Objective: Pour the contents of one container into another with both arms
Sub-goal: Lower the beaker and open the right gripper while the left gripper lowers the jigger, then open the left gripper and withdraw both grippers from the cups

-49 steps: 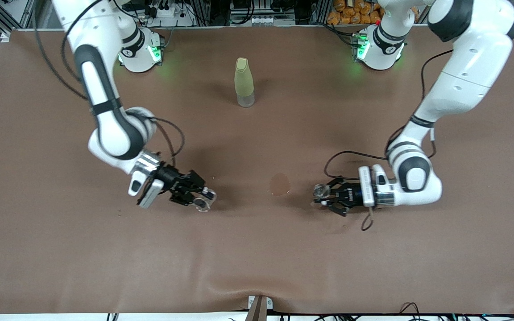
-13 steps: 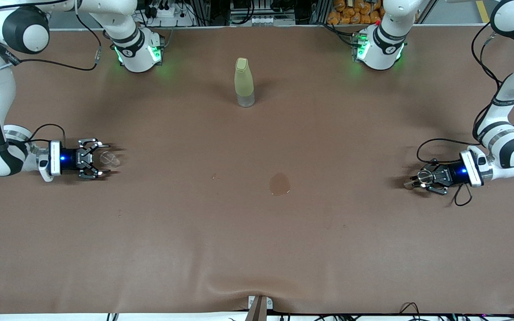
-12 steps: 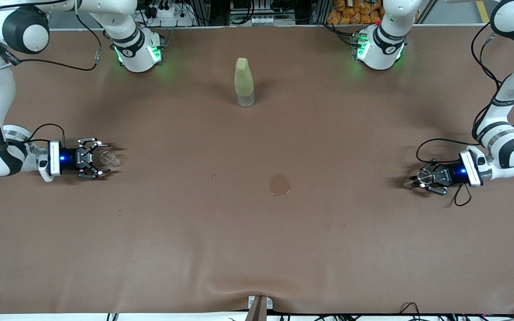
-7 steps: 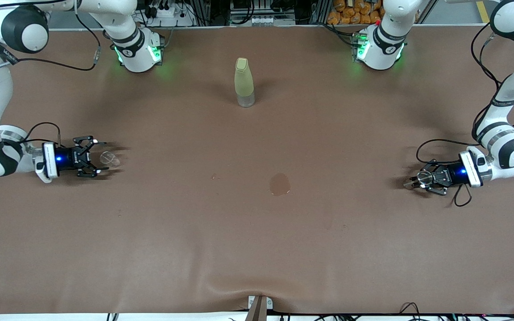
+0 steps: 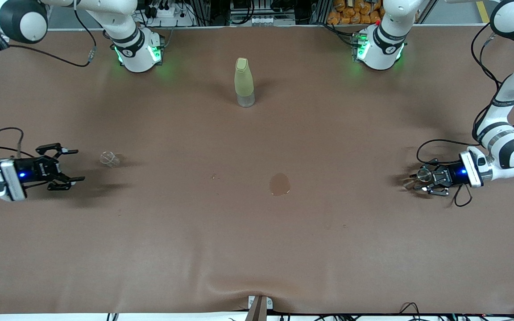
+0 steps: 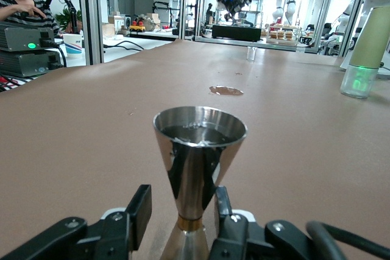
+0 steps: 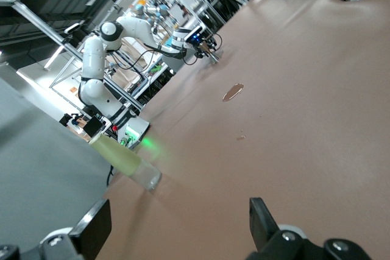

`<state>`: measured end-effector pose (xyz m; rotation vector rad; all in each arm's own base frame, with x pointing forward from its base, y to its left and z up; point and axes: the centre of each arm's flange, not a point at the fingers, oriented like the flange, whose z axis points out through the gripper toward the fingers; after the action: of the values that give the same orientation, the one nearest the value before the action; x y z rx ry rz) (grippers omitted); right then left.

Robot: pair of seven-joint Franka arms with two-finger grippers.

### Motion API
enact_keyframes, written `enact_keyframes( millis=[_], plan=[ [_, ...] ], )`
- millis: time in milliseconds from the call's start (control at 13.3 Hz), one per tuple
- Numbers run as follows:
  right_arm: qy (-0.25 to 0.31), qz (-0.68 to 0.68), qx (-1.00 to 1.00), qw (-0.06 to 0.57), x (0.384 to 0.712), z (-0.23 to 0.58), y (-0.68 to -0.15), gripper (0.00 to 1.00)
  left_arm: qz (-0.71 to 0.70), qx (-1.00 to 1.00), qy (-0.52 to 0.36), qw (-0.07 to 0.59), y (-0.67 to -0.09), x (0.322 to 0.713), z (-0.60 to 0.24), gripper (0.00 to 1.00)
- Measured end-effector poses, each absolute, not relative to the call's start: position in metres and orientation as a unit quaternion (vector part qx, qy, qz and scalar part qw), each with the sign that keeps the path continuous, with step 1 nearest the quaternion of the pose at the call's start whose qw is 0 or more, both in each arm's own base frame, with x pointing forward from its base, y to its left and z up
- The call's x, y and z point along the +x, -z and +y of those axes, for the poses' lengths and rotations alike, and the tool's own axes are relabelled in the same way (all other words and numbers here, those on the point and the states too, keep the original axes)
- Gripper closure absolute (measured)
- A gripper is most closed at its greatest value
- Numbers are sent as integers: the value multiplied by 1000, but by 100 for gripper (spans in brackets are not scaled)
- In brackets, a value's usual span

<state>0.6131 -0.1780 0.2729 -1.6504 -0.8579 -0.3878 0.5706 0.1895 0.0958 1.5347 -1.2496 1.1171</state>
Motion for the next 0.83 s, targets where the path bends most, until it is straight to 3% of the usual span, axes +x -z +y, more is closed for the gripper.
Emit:
enact_keyframes(
  millis=[150,376,527,602,828],
  plan=[
    [136,-346,-741,559,632,-149,-315,0,-499,613,-446,420,-96,571,190,49],
    [120,-307,-791,515,652,-111,-372,0,-503,621,-425,425,-97,569,196,25],
    [117,-278,-815,495,662,-95,-388,0,-503,638,-402,422,-103,568,216,19],
    [115,-259,-828,484,667,-85,-394,0,-502,643,-397,420,-110,569,227,6],
    [107,-197,-868,444,681,-54,-419,0,-485,664,-369,433,-135,576,246,4]
  ],
)
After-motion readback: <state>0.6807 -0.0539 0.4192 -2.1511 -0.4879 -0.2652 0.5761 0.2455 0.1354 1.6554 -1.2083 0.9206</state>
